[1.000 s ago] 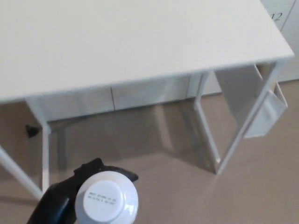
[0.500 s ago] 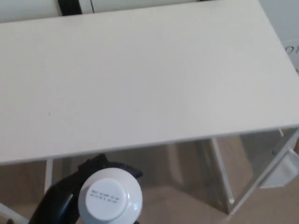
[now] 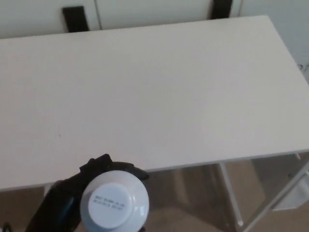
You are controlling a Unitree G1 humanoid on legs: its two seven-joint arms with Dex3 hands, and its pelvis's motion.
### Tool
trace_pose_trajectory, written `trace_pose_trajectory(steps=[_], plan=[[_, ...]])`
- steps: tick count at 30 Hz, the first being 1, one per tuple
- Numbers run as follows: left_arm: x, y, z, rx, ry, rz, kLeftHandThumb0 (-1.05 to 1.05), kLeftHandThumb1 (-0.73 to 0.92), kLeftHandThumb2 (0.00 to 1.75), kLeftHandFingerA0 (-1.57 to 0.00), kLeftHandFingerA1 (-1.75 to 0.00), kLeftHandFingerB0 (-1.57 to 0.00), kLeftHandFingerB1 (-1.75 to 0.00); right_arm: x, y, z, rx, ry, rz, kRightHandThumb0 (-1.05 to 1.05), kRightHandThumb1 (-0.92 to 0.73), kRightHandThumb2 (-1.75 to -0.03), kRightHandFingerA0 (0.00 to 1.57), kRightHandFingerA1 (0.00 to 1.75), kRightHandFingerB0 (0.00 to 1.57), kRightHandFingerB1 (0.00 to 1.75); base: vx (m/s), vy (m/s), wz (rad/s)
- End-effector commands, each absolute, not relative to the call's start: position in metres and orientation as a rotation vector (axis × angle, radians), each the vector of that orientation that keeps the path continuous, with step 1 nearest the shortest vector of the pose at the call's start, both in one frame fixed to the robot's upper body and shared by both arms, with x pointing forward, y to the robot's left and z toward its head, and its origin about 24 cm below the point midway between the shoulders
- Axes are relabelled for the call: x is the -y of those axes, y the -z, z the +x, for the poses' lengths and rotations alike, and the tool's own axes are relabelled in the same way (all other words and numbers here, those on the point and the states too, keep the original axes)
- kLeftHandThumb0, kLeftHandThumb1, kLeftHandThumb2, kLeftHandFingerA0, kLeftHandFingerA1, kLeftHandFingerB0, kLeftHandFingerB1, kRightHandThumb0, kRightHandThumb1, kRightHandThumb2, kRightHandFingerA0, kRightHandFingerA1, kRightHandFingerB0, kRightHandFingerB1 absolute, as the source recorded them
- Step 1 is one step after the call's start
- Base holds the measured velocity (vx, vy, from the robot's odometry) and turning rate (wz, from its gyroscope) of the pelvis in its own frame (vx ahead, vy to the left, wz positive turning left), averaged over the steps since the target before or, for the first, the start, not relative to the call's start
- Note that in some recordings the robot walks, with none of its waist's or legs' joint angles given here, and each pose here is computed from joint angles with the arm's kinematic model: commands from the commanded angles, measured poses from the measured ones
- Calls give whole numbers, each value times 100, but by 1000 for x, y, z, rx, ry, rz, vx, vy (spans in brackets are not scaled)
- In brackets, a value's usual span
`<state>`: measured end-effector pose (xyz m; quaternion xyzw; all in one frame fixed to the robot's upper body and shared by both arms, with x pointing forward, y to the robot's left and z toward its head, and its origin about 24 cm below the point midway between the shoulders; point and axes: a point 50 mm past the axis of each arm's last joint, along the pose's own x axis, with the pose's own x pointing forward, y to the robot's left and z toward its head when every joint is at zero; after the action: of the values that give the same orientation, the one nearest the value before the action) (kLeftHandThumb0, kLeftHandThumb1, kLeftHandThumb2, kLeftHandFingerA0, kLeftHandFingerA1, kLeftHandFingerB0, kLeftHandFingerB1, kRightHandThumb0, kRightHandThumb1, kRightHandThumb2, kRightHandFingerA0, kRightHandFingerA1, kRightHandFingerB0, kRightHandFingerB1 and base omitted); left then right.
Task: The robot picks up a bottle from a person using its left hand and walk towards the table in frontand put the bottle on the table.
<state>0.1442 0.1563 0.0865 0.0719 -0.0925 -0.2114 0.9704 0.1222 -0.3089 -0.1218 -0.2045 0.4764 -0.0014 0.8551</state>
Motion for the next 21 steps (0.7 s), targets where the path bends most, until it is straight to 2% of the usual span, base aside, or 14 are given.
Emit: trace_pose_trajectory(steps=[1, 4, 5, 7, 10, 13, 14, 15, 16, 21], plan=[[-160, -96, 153, 242, 407, 124, -9, 80, 76, -115, -116, -87, -104, 316, 119, 122, -1014, 21, -445, -58, -64, -60, 46, 40, 40, 36, 61, 54, 15], [-165, -103, 161, 276, 391, 137, -8, 81, 76, -116, -115, -86, -105, 315, 119, 123, -1016, 19, -441, -59, -64, -61, 45, 40, 38, 36, 89, 17, 11], [-167, -105, 165, 280, 388, 132, -8, 81, 76, -117, -113, -86, -104, 315, 119, 123, -1015, 17, -437, -55, -52, -92, 41, 56, 25, 47, 103, -31, 6], [-169, -108, 171, 293, 373, 134, -8, 80, 76, -119, -111, -87, -103, 315, 119, 124, -1014, 13, -440, -55, -52, -92, 41, 56, 25, 47, 106, -42, 6], [-179, -117, 189, 342, 319, 171, -9, 77, 80, -113, -116, -85, -104, 315, 120, 121, -1020, 7, -441, -57, -52, -92, 41, 56, 25, 47, 89, -42, 5], [-187, -126, 213, 354, 258, 212, -21, 76, 78, -115, -115, -83, -106, 315, 121, 117, -1028, 7, -427, -59, -53, -91, 41, 55, 28, 47, 0, 0, 0], [-189, -128, 220, 352, 245, 210, -23, 77, 77, -116, -115, -84, -105, 315, 121, 115, -1033, 0, -436, -60, -64, -61, 45, 40, 41, 36, 0, 0, 0], [-190, -128, 225, 349, 239, 204, -23, 77, 77, -116, -115, -84, -105, 315, 121, 114, -1035, -6, -443, -60, -64, -61, 45, 40, 41, 36, 0, 0, 0], [-193, -129, 244, 340, 212, 204, -27, 78, 75, -116, -121, -82, -107, 315, 122, 112, -1038, 1, -424, -65, -56, -90, 40, 53, 34, 48, 0, 0, 0], [-188, -128, 279, 286, 187, 229, -22, 77, 75, -111, -124, -80, -108, 314, 123, 109, -1044, -15, -438, -64, -57, -91, 40, 54, 32, 47, 12, -5, 1]])
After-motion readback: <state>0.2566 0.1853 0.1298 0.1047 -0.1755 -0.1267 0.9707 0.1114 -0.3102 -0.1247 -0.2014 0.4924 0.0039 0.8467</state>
